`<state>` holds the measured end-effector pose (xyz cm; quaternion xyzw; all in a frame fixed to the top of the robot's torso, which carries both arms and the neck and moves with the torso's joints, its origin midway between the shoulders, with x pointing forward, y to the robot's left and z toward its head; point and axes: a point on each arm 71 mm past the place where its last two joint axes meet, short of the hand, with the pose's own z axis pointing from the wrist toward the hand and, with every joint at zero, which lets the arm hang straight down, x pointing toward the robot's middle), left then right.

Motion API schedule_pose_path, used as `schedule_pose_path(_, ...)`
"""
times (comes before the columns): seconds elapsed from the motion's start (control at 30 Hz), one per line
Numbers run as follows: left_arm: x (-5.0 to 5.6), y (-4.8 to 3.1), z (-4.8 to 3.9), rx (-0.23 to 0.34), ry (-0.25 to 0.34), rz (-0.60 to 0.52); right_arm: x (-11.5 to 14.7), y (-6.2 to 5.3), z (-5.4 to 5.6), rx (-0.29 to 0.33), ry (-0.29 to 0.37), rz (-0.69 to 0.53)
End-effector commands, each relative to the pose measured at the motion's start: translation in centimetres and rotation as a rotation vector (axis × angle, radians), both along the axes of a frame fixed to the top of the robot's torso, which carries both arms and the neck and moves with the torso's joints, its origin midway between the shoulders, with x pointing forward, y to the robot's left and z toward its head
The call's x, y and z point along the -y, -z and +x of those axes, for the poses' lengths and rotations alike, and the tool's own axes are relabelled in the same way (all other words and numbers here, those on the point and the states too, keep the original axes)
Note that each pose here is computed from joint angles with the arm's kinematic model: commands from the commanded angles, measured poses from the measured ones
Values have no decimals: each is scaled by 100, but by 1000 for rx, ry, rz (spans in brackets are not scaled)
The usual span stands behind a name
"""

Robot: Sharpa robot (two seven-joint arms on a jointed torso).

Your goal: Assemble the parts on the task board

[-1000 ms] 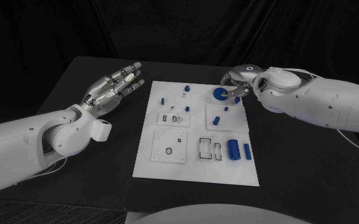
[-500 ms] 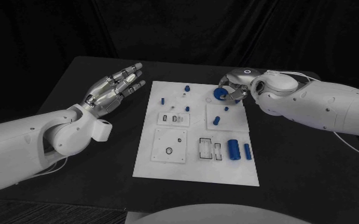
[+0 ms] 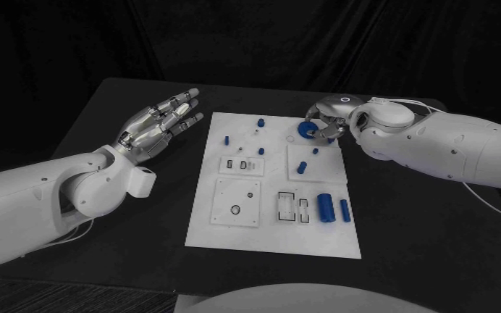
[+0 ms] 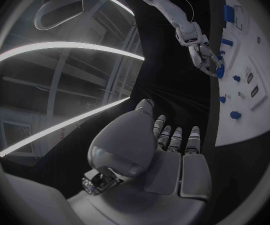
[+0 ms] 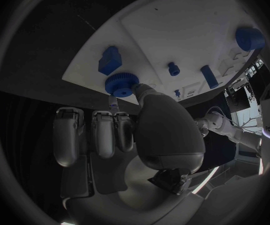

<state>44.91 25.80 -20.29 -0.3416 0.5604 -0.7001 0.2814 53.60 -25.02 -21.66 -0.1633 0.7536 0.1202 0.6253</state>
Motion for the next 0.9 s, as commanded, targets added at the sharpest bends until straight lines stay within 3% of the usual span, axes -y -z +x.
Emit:
schedule_pose_path(0.03,21,-2,-9,0,19,-13,12,79,-20,-43,-1,-24)
schedule_pose_path(0.53,11,4,-13,-5,22,-12,-56,17,-53,10,-40,19)
schedule_pose_path(0.73,11,5,-12,-6,22,-12,-175,-134,-53,61,-72,50)
schedule_pose_path(0.9,11,8,-10,-8,23,-10,-346,-324,-58,107,-113,79)
